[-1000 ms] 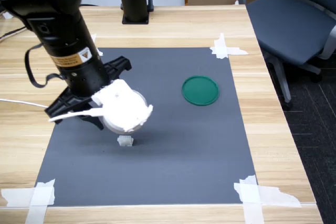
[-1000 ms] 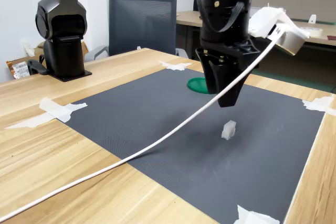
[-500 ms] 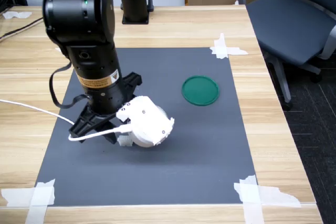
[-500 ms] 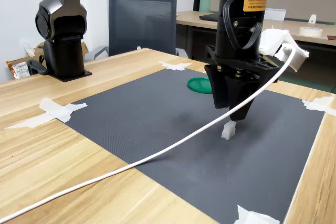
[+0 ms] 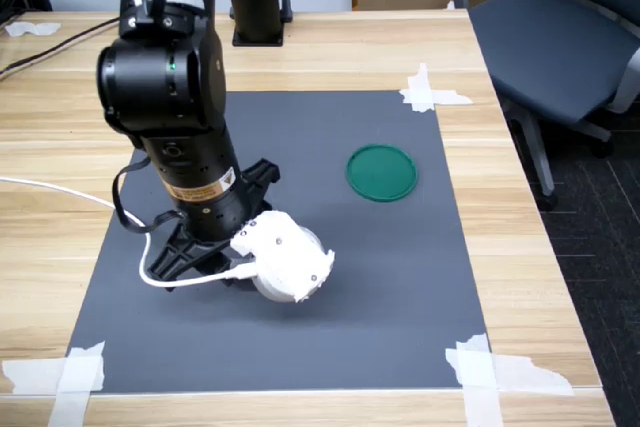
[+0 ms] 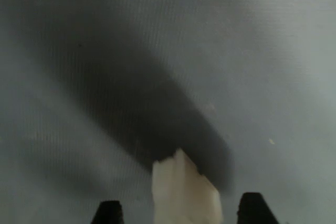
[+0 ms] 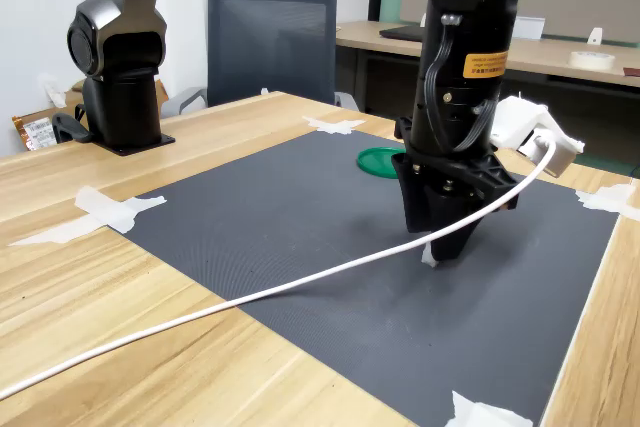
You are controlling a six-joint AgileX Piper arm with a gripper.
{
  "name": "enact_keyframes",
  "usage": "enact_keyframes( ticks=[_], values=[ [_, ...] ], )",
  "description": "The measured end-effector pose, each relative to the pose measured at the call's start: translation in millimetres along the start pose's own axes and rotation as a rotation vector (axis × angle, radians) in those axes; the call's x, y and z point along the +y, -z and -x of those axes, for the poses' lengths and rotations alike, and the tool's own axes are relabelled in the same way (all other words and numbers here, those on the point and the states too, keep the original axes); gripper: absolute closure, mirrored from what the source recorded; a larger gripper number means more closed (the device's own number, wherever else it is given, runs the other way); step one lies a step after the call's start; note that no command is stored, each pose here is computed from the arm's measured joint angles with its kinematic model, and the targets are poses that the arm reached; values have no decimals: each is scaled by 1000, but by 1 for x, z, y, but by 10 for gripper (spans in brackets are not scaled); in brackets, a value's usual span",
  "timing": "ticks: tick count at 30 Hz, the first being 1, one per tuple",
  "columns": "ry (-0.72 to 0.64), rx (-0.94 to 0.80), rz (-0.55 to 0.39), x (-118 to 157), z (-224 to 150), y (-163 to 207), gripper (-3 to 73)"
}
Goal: Grasp a white terminal and put it in the green lid.
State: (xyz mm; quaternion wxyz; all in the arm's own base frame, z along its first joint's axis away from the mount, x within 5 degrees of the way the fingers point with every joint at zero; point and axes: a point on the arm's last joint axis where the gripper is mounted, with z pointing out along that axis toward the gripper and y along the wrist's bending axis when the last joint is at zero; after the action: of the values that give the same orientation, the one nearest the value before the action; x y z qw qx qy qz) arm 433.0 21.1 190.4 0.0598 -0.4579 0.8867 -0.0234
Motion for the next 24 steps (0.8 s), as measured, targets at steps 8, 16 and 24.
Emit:
enact_keyframes(
  ticks=[8, 16, 24],
  values=[
    [0, 6, -4, -1, 0, -4, 259],
    [5, -5, -18, -2, 1, -4, 261],
    [5, -5, -18, -2, 1, -4, 309]
  ],
)
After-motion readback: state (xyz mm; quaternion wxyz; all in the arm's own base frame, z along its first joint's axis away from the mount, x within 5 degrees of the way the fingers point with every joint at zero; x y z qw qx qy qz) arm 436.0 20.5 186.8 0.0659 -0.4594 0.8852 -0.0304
